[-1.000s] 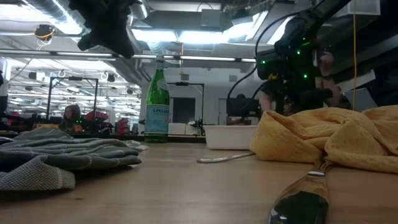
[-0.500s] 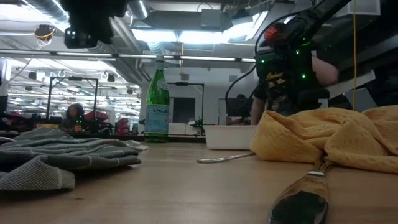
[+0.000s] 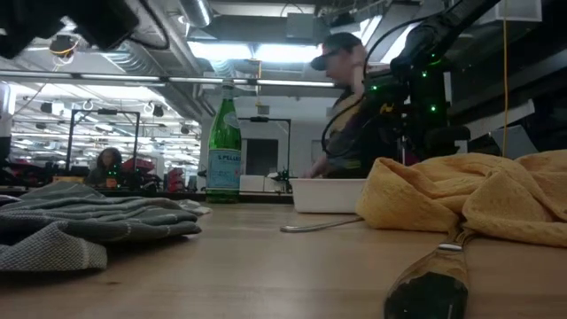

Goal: Sort silverware
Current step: Put the silver knife into the cutlery tray, then put the silver spoon into the cutlery tray

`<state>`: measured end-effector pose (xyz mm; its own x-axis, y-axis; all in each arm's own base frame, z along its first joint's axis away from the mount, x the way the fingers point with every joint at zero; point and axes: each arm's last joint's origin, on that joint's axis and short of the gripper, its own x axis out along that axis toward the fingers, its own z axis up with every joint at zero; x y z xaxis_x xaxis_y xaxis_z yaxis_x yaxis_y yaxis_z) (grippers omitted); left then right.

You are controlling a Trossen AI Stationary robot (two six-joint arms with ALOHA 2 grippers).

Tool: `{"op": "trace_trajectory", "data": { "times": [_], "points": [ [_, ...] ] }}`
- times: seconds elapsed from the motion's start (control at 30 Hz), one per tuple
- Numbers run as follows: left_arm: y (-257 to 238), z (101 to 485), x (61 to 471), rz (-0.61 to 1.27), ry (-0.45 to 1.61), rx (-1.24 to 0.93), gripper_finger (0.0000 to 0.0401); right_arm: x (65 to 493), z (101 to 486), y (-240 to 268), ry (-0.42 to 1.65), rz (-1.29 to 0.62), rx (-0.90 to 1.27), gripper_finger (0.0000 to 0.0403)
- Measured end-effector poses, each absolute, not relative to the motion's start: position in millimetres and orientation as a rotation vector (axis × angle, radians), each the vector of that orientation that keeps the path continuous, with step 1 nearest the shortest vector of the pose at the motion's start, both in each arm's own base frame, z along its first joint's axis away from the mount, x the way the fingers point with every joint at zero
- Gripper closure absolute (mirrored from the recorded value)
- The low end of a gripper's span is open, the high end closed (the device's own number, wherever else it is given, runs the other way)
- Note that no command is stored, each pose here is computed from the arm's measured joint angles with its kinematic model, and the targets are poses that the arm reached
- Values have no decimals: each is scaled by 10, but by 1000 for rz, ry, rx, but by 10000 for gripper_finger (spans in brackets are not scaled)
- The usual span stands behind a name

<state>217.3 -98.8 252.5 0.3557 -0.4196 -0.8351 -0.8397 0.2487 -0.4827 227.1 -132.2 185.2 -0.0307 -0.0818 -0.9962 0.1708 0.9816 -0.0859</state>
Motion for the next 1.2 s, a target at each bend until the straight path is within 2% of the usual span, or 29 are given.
{"op": "trace_trajectory", "data": {
  "times": [0.23, 0.5, 0.83, 1.2],
  "points": [
    [-1140, 2309, 2201, 662, 1337, -1451, 358, 2271, 1852, -1322, 1589, -202, 69, 260],
    [-1225, 2012, 2293, 860, 1389, -1426, 358, 2271, 1852, -1322, 1589, -202, 70, 260],
    [-1271, 1741, 2380, 847, 1468, -1259, 358, 2272, 1851, -1322, 1589, -202, 70, 260],
    [-1279, 1685, 2393, 925, 1462, -1297, 358, 2272, 1851, -1322, 1589, -202, 70, 260]
  ]
}}
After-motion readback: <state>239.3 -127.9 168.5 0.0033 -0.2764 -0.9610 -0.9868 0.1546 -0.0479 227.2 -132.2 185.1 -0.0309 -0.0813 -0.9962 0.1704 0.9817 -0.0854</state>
